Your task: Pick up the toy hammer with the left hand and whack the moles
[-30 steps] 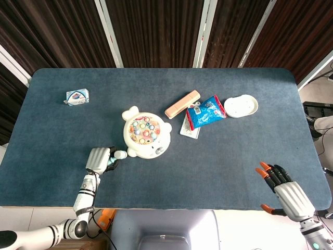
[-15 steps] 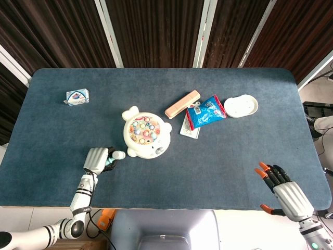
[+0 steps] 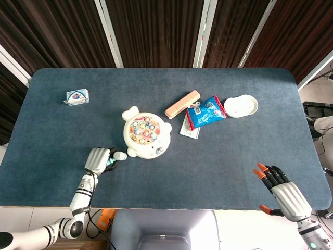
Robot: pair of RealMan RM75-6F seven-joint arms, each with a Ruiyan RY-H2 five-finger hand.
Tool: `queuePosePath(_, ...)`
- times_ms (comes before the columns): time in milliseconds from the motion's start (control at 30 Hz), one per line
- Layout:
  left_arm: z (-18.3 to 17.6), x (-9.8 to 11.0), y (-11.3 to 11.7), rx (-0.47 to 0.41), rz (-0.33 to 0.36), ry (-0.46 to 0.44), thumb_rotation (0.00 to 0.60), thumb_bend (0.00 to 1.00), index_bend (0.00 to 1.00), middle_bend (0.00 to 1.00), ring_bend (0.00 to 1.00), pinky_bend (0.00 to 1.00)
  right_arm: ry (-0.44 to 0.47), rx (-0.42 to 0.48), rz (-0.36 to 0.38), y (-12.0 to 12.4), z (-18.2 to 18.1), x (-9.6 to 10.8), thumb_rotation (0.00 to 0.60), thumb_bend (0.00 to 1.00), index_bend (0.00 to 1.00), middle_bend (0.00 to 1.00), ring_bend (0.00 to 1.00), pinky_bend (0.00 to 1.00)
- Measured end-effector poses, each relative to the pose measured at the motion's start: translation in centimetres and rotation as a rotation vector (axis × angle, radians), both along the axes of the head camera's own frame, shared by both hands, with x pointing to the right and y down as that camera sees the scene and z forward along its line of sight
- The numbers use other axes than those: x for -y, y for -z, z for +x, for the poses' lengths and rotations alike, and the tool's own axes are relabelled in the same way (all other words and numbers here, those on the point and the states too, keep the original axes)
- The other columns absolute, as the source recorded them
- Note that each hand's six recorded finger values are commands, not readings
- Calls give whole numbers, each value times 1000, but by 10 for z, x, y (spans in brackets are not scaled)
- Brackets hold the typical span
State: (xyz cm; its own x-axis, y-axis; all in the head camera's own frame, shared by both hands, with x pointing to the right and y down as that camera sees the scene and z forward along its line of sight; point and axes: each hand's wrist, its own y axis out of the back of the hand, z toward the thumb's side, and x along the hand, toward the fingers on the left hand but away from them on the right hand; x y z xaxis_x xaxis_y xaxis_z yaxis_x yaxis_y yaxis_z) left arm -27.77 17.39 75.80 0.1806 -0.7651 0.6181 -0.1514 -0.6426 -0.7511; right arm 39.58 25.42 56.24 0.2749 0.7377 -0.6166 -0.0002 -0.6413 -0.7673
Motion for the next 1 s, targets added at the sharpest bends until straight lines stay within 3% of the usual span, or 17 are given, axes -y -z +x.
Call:
queuePosePath(133,-2,-3,-3,9,-11,-20,590,504,180,492,411,380,1,1,1,0,0,0,600,199,0,0,0,0)
queuePosePath(500,-8,-3,-1,22,0,-41,450,483,107,324,308,343,2,0,3,0,0,0,600,198,0,0,0,0)
queuePosePath(833,-10,-6,0,37,2,-72,408,457,82,283,241,295,2,-1,4,0,0,0,600,199,0,0,0,0)
queuePosePath(1000,-15,-3,5,47,26,-79,348,422,3,90,87,263,2,4,3,1,-1,0,600,199,0,0,0,0)
